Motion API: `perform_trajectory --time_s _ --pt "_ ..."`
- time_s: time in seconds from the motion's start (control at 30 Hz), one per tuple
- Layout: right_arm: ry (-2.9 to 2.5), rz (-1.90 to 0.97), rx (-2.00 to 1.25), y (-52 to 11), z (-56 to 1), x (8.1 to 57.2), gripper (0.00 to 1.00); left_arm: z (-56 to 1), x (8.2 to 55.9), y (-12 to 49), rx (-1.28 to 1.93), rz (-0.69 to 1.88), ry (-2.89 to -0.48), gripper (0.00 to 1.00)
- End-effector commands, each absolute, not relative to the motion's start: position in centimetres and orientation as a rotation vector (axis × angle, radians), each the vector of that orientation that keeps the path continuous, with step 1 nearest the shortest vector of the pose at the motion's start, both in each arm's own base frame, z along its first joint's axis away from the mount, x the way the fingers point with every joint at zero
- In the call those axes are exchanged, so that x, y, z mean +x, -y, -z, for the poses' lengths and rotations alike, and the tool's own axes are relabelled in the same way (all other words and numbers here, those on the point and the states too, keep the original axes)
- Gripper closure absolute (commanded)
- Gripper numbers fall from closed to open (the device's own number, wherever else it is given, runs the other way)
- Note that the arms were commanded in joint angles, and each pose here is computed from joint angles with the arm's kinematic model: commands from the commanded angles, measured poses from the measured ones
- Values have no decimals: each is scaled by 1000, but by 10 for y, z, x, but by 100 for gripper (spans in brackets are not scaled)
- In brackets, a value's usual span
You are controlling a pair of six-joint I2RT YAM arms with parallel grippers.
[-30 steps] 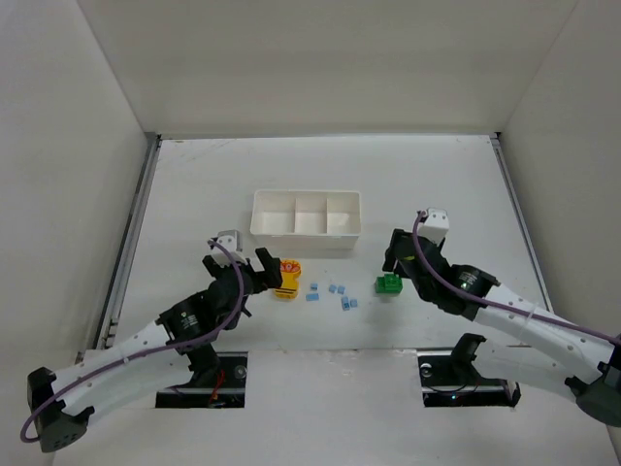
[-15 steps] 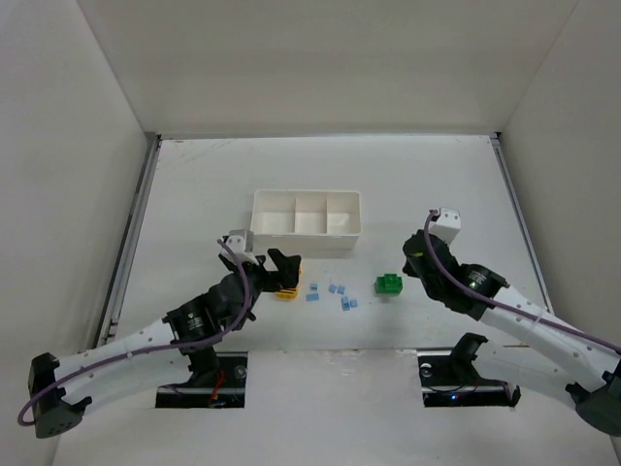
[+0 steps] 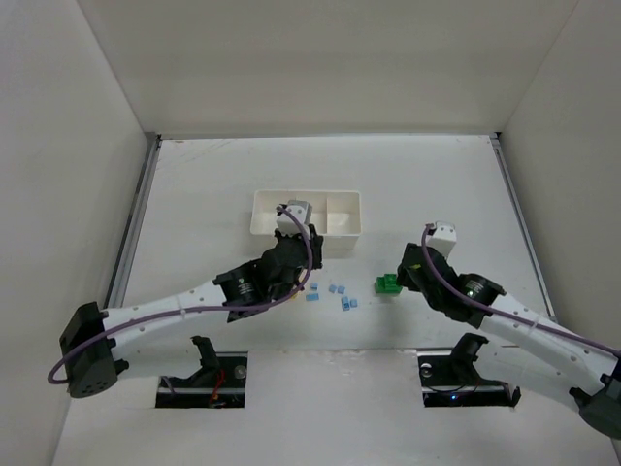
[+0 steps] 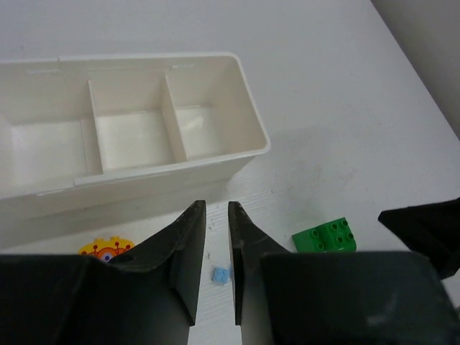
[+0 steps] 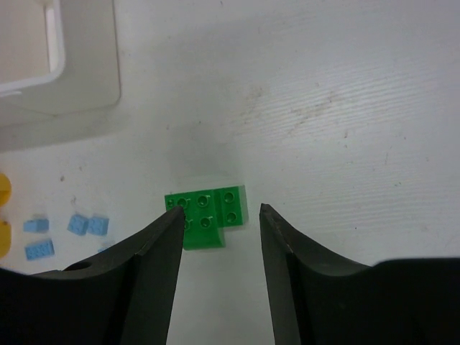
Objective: Sort the legos into containers by color
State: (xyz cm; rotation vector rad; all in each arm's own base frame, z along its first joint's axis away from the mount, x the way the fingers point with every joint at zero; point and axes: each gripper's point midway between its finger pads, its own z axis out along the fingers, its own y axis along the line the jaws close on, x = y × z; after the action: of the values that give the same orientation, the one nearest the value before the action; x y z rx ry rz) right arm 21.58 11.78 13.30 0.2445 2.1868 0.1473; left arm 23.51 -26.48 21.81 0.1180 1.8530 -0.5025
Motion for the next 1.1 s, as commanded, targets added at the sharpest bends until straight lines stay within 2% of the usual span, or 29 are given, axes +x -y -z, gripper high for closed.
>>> perform_trajectory --time_s 0.0,0.1,0.2,0.43,0.6,0.9,1.03,1.07 --pt "-2186 -232 228 -137 -131 217 45 -239 250 278 98 515 -1812 84" --pt "-2198 -247 199 -148 -122 218 40 -231 255 291 119 549 -1805 84" --pt "-2218 -227 167 -153 -112 219 38 -208 251 302 160 625 -1819 82" --pt "-2253 -215 93 -168 -102 224 40 -178 253 303 149 712 -1866 59" --pt "-2281 -175 83 -167 -89 224 42 -169 253 308 157 747 -1891 51" --pt "-2311 -121 113 -158 -78 228 55 -167 243 323 200 849 -1912 49" --pt "-2333 -93 109 -156 -73 229 56 -170 241 325 207 874 -1914 49" --pt "-2335 -87 111 -156 -73 230 60 -170 241 325 209 878 -1918 48"
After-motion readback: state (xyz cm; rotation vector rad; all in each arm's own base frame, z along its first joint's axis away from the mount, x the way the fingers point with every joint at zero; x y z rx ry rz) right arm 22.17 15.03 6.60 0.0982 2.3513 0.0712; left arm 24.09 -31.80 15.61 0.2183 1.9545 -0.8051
